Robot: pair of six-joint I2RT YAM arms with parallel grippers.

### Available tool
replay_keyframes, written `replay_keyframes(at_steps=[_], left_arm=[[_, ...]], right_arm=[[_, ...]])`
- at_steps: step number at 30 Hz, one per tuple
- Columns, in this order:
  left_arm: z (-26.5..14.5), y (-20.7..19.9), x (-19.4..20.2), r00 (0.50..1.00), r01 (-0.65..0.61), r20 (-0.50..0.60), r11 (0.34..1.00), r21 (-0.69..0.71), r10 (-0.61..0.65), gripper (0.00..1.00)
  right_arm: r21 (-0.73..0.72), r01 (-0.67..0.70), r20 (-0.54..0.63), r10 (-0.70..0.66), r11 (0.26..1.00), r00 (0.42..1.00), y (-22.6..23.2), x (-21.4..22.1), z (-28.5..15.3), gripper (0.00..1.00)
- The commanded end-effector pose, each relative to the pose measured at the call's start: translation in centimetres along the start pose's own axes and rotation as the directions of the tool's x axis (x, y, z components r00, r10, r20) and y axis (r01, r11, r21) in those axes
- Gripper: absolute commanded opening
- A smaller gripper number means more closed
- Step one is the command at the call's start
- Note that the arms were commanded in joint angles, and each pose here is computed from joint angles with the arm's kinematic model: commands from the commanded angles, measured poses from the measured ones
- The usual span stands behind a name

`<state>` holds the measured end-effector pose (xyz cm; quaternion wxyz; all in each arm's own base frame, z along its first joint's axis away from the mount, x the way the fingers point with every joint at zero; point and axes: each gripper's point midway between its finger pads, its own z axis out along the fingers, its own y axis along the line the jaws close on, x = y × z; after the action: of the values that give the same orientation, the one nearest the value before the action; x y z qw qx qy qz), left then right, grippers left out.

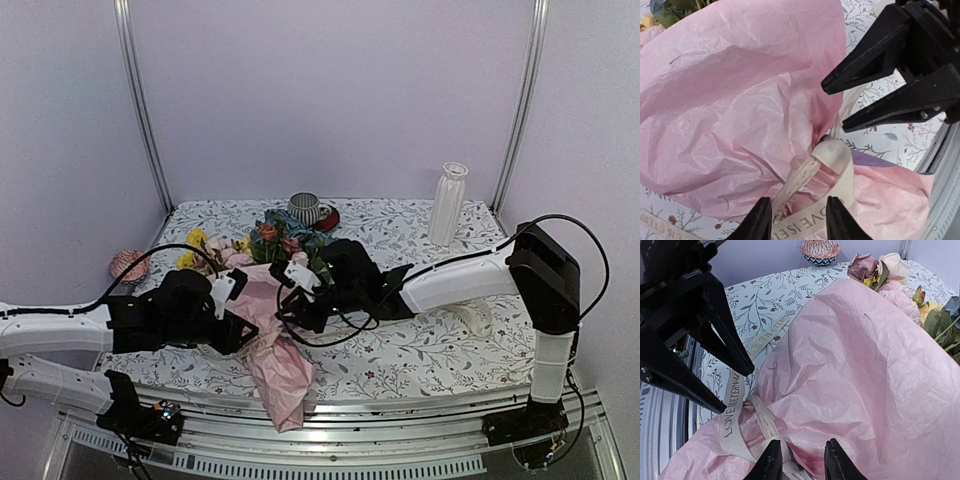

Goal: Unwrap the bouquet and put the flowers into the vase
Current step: Untie the half-tied ribbon from the tied bouquet.

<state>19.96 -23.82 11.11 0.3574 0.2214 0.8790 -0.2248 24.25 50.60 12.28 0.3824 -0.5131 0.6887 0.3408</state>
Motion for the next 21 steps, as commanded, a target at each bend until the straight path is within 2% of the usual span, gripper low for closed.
replay_keyframes(at_steps=[1,8,14,18,21], left_arm=[[0.6,0.2,-0.4,0.997,-0.067,-0.038,0.997,-0.049,0.065,0.36],[2.6,-0.1,-0.1,0.990,-0.097,-0.109,0.994,-0.058,0.090,0.31],[3.6,-0.9,0.4,0.983,-0.118,-0.147,0.993,-0.019,0.114,0.31],[4.1,-1.1,1.6,0.974,-0.117,-0.194,0.993,0.005,0.116,0.38],[4.5,-0.7,2.4,0.968,-0.105,-0.230,0.994,-0.015,0.099,0.38]], right_arm=[[0.004,0.004,0.054,-0.004,1.000,0.999,0.1,-0.2,-0.3,0.32],[-0.013,-0.026,0.104,0.028,1.000,0.994,0.2,-1.1,-0.2,0.33],[-0.001,-0.034,0.081,0.034,0.999,0.996,0.1,0.3,-0.3,0.33],[0.005,-0.032,0.083,0.031,0.999,0.996,0.1,0.2,-0.4,0.33],[0.012,-0.034,0.080,0.033,0.999,0.996,-0.1,0.5,-0.3,0.33]])
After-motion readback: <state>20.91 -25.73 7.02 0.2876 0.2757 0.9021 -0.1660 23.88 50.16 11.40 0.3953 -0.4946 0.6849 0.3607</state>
